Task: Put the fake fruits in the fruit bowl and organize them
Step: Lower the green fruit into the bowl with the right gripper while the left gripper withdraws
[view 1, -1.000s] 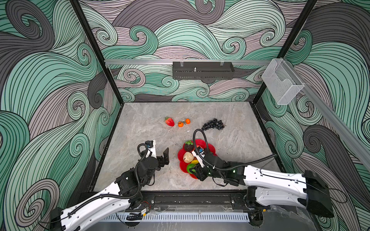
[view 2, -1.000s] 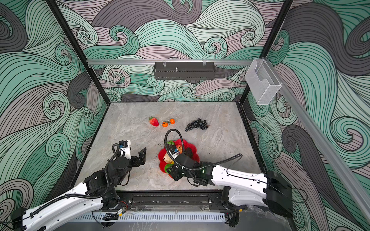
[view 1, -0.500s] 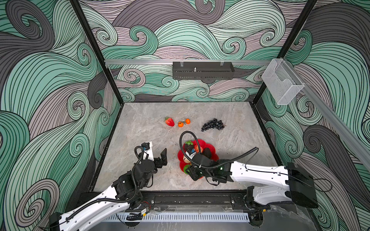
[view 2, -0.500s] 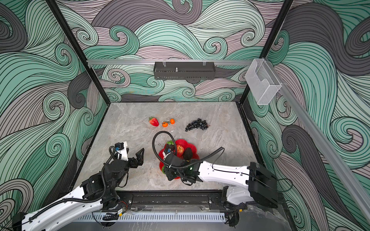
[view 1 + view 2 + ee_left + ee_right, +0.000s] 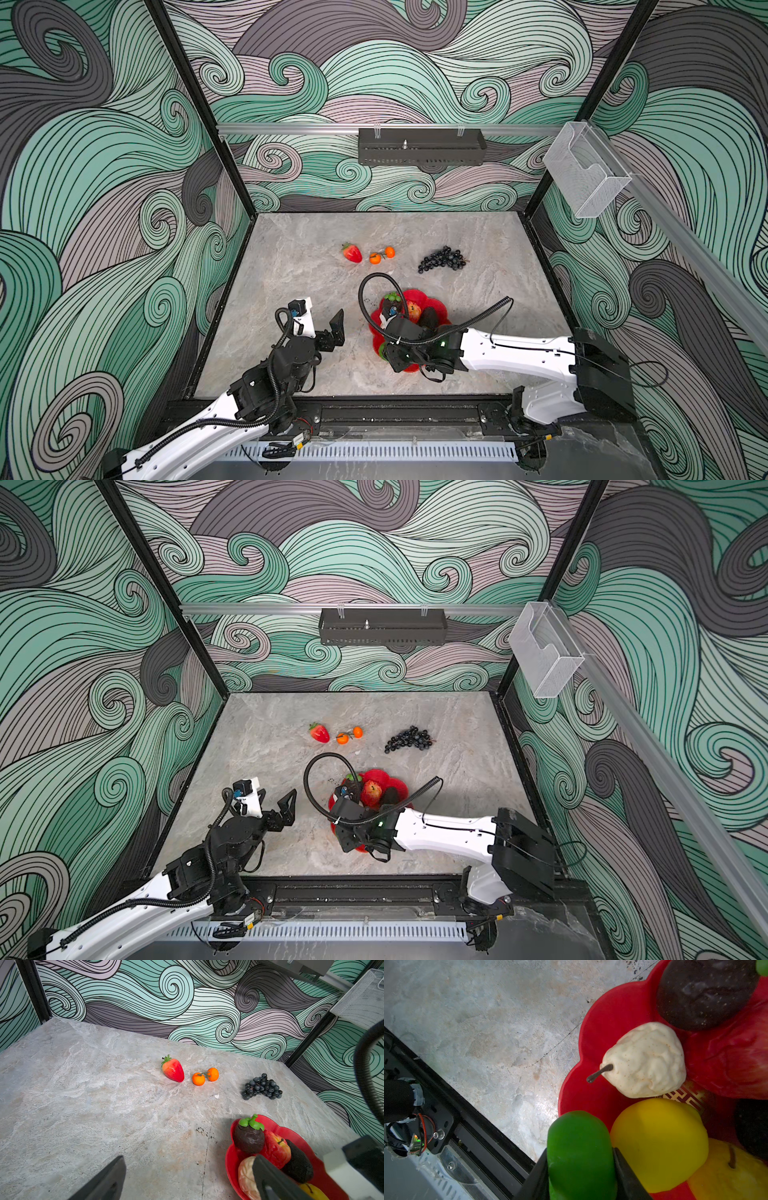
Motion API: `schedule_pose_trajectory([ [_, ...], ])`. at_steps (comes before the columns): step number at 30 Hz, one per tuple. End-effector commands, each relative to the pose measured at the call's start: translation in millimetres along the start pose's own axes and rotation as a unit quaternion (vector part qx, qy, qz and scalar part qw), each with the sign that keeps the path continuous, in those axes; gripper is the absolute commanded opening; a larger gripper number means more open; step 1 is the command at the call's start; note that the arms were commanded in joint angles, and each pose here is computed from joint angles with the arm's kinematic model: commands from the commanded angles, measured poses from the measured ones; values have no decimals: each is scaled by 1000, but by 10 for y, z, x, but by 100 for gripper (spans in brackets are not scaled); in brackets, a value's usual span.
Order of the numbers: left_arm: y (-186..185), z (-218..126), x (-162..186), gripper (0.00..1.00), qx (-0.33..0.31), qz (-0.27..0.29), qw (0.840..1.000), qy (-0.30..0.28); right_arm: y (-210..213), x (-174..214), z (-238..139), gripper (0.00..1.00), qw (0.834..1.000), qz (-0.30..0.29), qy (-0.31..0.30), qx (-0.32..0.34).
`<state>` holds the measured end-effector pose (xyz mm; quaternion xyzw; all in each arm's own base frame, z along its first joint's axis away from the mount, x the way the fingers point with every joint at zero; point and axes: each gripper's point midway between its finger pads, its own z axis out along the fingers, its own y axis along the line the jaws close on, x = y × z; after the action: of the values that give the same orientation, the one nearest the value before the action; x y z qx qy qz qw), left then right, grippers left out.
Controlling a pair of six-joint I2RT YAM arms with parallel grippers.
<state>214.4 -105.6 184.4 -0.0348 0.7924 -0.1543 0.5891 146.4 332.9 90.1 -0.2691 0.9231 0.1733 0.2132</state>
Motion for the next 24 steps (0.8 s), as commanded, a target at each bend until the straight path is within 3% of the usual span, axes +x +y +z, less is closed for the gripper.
schedule_pose_trajectory([
  [1, 17, -13, -52, 97, -2, -5, 1000, -8, -38, -19, -7, 39, 1000, 5, 5, 23],
  [10, 12, -11, -42, 97, 0, -3, 1000, -7, -44, -41, 70, 40, 999, 4, 13, 40],
  [24, 10, -13, -48, 97, 0, -4, 1000, -7, -10, -70, 133, 50, 999, -1, 26, 48],
])
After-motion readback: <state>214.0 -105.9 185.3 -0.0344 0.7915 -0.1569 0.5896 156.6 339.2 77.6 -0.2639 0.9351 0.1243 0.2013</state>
